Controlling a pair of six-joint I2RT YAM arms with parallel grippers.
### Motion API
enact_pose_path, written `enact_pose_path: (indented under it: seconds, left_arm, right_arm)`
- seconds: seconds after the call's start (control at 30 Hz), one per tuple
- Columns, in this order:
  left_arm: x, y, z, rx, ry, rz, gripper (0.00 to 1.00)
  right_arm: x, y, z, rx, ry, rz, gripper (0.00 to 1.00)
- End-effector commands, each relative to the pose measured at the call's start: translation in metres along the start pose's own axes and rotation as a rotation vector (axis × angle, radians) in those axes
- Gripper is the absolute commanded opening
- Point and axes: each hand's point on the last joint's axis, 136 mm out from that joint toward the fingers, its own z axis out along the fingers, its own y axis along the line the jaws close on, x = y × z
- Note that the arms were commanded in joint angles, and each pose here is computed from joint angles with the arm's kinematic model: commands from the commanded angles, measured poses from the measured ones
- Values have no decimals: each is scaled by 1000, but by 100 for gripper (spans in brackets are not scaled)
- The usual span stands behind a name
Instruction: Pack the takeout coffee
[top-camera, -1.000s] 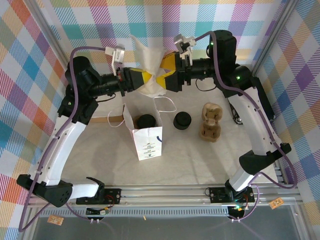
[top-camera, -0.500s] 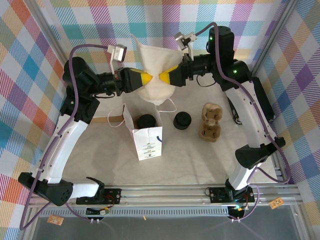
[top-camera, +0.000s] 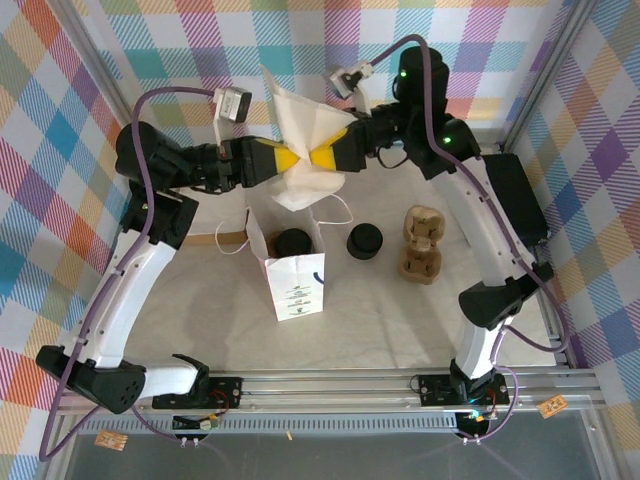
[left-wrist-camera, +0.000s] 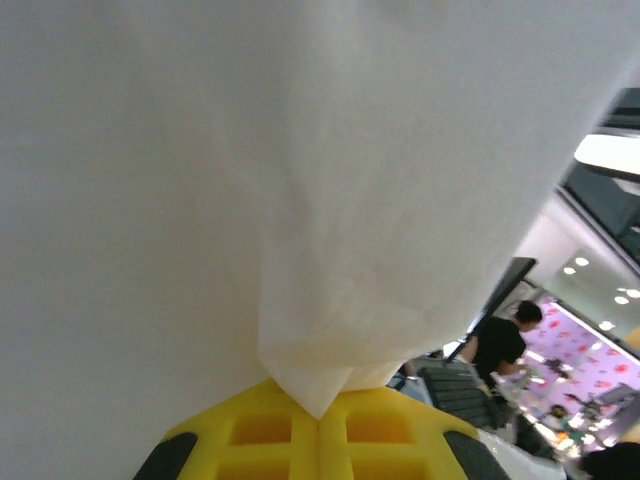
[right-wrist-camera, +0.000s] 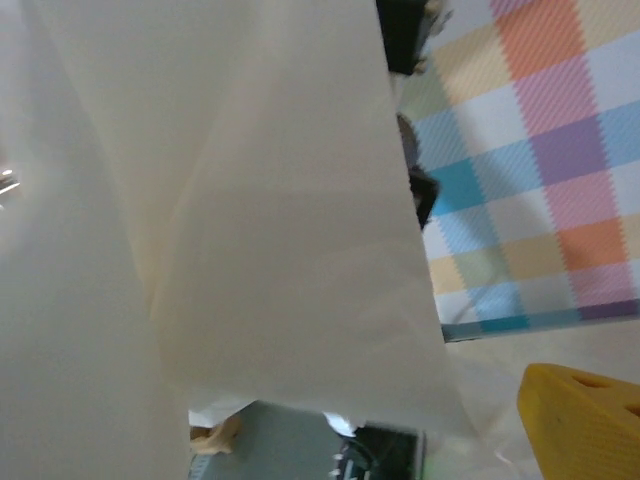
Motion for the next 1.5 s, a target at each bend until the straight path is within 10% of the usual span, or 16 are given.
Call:
enact_pose_path:
  seconds: [0.0,0.57,0.73,1.03,1.27,1.47]
  left_arm:
    - [-2,-25,-2,83,14,20,0]
    - [10,-3,-18,22,-1,-18,0]
    - [8,3,-34,-42,-28,-14,4]
    - [7,16,-72,-291,-143,115,81]
    - [16,56,-148,-934,-275,268,94]
    - [18,71,-193,-1211,-330,268,94]
  right_arm:
    - [-6,21,10,-112,34,-30,100]
    - [-5,45,11,-166,64,-24,12]
    - [-1,42,8,-95,36,-17,7]
    - [14,3,-3,261,5,-47,0]
    - [78,-41,2,645,301,-329,0]
    - [111,-66,7,714,471,-366,0]
